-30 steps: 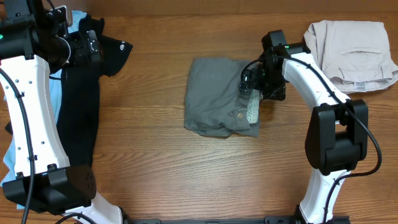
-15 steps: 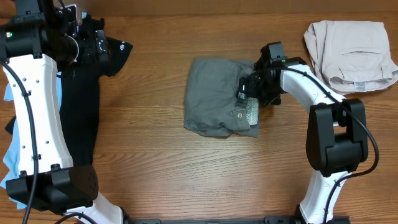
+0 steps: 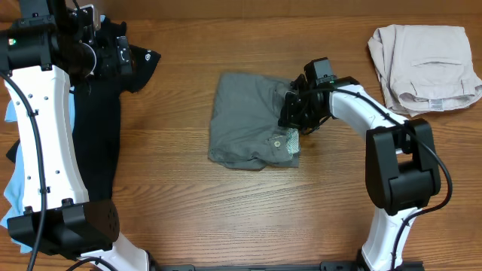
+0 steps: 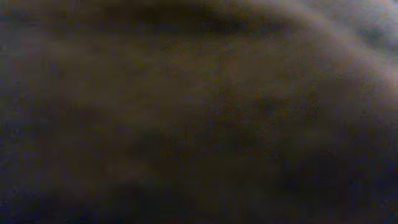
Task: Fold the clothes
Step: 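Carry the folded shorts right and place them on the beige stack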
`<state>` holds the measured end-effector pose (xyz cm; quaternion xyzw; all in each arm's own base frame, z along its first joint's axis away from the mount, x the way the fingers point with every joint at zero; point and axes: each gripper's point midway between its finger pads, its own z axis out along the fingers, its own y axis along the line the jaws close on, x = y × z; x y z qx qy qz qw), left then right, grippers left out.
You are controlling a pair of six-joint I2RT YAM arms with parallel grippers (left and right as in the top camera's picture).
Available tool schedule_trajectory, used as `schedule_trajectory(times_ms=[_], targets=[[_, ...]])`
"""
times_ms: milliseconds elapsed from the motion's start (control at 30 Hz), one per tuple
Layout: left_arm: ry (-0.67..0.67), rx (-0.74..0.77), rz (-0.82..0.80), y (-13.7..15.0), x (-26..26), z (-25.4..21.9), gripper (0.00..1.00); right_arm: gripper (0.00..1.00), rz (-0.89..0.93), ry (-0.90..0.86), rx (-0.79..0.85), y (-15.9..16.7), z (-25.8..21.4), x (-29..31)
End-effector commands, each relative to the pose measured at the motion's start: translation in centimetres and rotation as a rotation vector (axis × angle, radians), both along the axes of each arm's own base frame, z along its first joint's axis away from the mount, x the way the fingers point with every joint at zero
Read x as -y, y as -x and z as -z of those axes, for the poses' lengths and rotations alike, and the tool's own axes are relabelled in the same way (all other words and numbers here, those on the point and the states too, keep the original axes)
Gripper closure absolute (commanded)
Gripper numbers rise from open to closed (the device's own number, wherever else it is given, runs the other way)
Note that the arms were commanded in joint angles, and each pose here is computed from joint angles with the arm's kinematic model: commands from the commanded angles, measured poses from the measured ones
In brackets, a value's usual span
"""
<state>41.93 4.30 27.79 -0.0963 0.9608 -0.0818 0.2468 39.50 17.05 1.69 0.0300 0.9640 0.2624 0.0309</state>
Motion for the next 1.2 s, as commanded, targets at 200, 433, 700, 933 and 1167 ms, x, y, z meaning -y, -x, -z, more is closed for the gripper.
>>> schedule_trajectory(times_ms=[200, 433, 700, 933, 1167], targets=[[-0.003, 0.017, 0.032, -0.2, 0.5, -0.6, 0.00, 0.96, 0.161, -0.413, 0.155, -5.9, -15.4, 2.2], [-0.003, 0.016, 0.032, -0.2, 0.5, -0.6, 0.00, 0.96, 0.316, -0.610, 0.341, -9.0, -24.9, 7.6], [-0.003, 0.015, 0.032, -0.1, 0.5, -0.5, 0.00, 0.96, 0.325, -0.701, 0.633, -11.7, -31.2, 13.7], [-0.002, 0.013, 0.032, -0.1, 0.5, -0.5, 0.00, 0.96, 0.347, -0.645, 0.896, -12.2, -35.8, 20.4], [-0.003, 0.014, 0.032, -0.1, 0.5, -0.5, 0.00, 0.96, 0.495, -0.444, 1.086, -12.3, -37.2, 29.4]])
